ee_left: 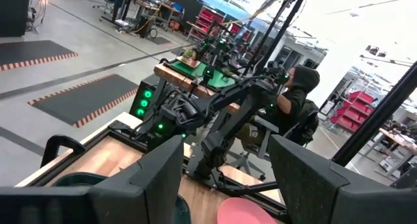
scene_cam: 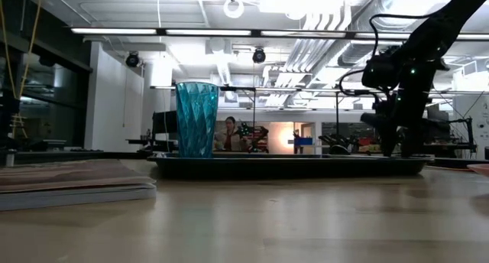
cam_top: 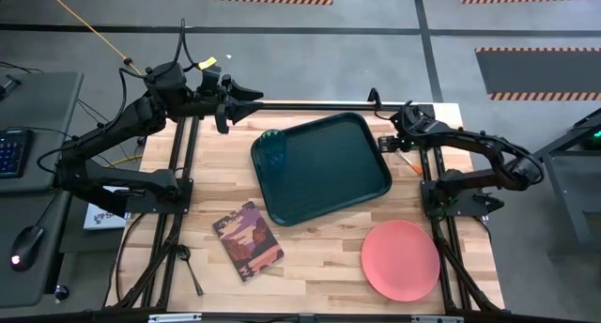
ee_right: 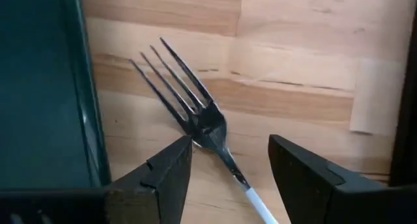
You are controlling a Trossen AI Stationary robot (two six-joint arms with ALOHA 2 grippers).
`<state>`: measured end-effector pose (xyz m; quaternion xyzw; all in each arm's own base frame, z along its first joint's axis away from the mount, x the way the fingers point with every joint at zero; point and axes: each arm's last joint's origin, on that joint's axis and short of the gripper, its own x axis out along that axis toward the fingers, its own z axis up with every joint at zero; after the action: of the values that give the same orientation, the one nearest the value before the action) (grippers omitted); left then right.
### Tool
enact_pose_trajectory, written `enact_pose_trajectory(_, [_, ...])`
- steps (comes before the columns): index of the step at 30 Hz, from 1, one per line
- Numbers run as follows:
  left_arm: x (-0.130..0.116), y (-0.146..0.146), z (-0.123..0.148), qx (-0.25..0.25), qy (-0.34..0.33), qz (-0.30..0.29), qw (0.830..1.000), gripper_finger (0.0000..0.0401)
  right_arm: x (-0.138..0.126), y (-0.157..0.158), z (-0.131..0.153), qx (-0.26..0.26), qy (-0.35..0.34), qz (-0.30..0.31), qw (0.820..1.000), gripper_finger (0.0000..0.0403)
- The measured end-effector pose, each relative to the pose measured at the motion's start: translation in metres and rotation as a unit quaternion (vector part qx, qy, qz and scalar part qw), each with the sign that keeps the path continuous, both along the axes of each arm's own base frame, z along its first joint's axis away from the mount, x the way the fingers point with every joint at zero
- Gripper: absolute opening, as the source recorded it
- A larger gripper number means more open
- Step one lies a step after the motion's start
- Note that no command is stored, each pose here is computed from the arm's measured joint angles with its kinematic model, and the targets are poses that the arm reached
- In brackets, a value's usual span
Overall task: Pick and place plate/cup/fork/spoon on tray
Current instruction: Put the orange fork on the black tray
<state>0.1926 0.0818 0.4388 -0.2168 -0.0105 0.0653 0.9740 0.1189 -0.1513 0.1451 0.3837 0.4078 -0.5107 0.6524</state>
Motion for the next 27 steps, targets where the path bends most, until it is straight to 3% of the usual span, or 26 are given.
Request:
enact_pose_trajectory(9, [0.0,0.0,0.0,0.0,0.0,0.0,1.0,0.0216,-0.005,0.009,-0.001,0.039,0.035,0.127,0.991,0.0197])
enact_pose_trajectory(27, [0.0,0.0,0.0,-0.005,-0.001,0.0,1.0,0.0216,0.001,0.0,-0.014,0.066,0.062,0.113,0.989,0.0185])
